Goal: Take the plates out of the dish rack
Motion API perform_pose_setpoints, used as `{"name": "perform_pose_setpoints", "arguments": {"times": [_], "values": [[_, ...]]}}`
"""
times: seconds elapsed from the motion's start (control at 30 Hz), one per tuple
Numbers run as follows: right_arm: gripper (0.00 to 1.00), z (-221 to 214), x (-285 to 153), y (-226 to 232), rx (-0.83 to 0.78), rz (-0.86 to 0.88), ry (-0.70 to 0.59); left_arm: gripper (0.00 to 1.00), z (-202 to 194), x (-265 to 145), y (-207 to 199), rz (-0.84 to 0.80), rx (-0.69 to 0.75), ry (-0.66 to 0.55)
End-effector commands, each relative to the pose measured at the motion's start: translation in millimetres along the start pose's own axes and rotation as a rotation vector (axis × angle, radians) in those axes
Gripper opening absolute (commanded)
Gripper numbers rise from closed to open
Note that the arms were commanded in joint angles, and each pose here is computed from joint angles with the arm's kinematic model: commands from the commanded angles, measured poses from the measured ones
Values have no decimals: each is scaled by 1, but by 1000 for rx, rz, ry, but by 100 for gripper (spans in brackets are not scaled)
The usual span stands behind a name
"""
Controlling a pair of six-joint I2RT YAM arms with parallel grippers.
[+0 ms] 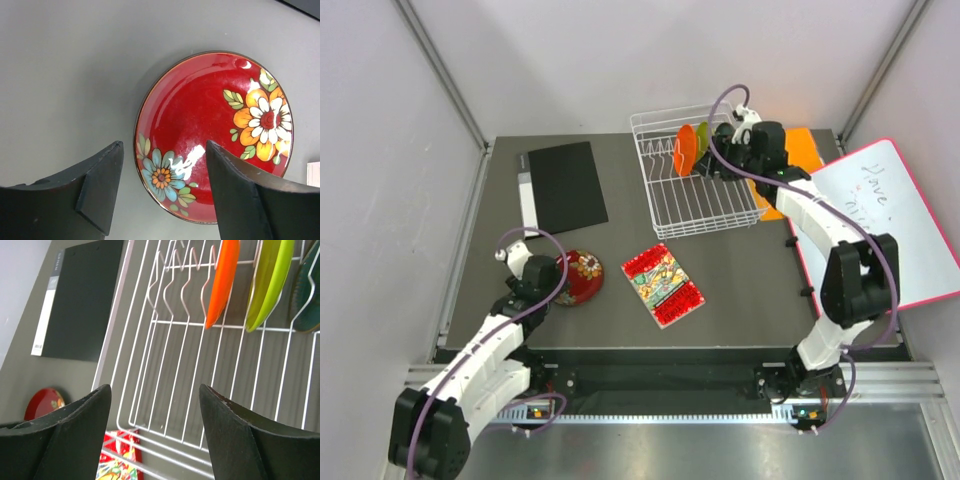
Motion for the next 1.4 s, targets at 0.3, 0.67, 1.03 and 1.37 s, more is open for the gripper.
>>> {"name": "perform_pose_setpoints", "arguments": {"times": [0.3,0.67,1.03,1.37], "values": [[68,55,76,-14,-188,-193,39,76,42,-18,-33,-139,-6,-121],[54,53,135,-39,-308,-362,45,77,75,-38,-71,-335,47,-181],[14,31,165,-37,-436,-449,62,77,67,-27,-70,-317,59,-158],[0,34,157,-9,-536,-672,-51,77,64,-23,-66,-289,72,-156]]}}
Point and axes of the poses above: each gripper's point midway between its finger pads, its own x axis out along the fingers, its own y axis along the line the jaws close on, z = x × y, the point moved 8 cm from there along -x, back along the fingers, and after that the axes turned 6 degrees about -x, right-handed, at the moved point
